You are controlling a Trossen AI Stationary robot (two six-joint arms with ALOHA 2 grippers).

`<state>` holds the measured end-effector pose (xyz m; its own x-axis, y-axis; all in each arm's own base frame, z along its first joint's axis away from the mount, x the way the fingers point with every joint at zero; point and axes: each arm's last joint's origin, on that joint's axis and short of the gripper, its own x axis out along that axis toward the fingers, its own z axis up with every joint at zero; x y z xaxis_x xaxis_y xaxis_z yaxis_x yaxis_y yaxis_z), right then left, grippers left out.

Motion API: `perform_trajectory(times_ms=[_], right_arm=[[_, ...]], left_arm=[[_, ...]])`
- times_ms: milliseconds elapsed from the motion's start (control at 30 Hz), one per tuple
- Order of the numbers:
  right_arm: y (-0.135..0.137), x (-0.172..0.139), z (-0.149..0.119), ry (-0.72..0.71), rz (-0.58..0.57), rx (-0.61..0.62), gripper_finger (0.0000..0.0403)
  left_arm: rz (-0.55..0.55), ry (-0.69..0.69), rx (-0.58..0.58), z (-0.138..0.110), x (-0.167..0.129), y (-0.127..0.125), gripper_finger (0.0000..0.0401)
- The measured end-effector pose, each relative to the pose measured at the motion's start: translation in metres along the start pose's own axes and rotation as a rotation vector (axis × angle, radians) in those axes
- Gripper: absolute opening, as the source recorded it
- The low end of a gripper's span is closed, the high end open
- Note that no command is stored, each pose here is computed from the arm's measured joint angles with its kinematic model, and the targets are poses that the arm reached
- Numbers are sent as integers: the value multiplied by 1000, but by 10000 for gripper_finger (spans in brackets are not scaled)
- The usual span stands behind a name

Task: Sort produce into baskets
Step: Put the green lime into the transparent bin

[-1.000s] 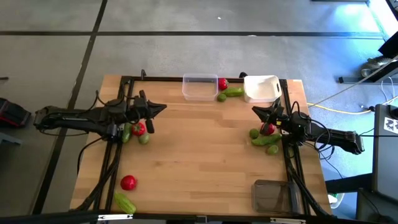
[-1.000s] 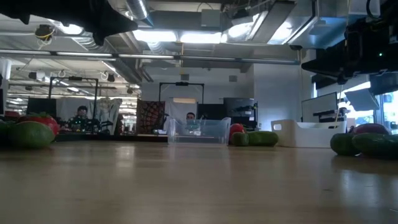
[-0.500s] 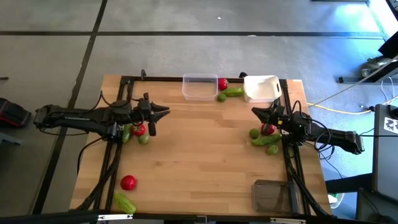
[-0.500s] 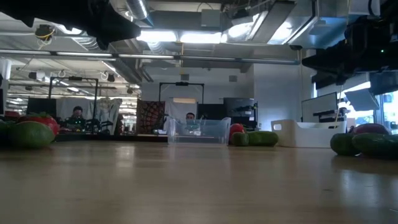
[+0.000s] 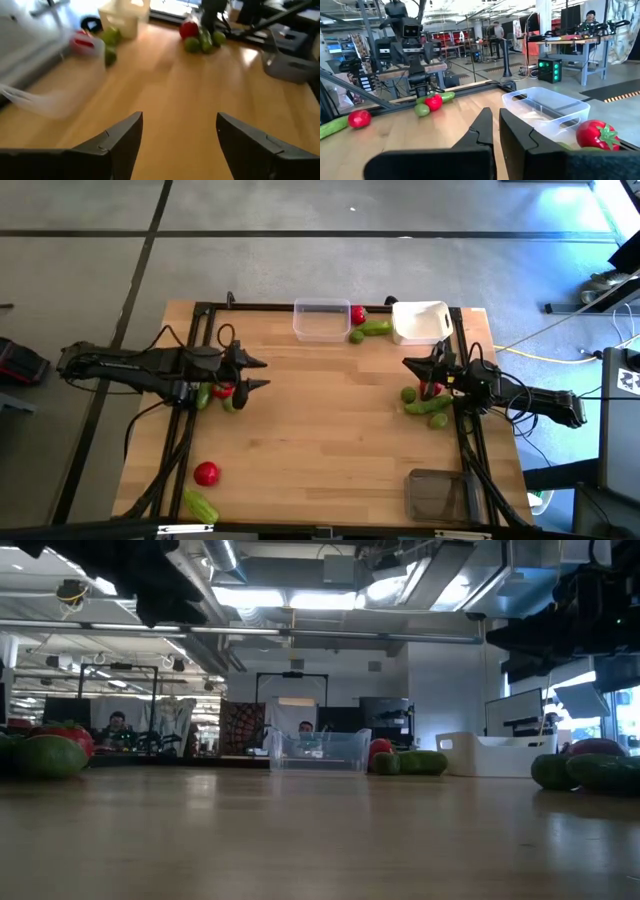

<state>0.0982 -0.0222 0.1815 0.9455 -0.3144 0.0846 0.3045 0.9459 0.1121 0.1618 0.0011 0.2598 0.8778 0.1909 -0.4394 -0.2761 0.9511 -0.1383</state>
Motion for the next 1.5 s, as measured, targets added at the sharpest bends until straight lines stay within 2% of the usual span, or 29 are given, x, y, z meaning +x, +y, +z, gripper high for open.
perform_trajectory(times_ms=[267, 500, 767, 1033, 1267, 1500], right_arm=[[1, 0, -1, 14, 51, -10, 19], [2, 0, -1, 18, 77, -36, 19], [2, 0, -1, 18, 76, -50, 19], [2, 0, -1, 17, 68, -50, 19], [2, 0, -2, 19, 68, -50, 19], [2, 0, -2, 25, 65, -50, 19]], left_arm=[[-86, 127, -50, -13, 9, -25, 249], [-70, 282, -104, -1, 11, -48, 249], [105, 572, -186, -12, 15, -61, 249], [287, 813, -466, -36, 9, -68, 249], [447, 853, -663, -50, -1, -71, 249], [533, 868, -757, -65, -5, -72, 249]])
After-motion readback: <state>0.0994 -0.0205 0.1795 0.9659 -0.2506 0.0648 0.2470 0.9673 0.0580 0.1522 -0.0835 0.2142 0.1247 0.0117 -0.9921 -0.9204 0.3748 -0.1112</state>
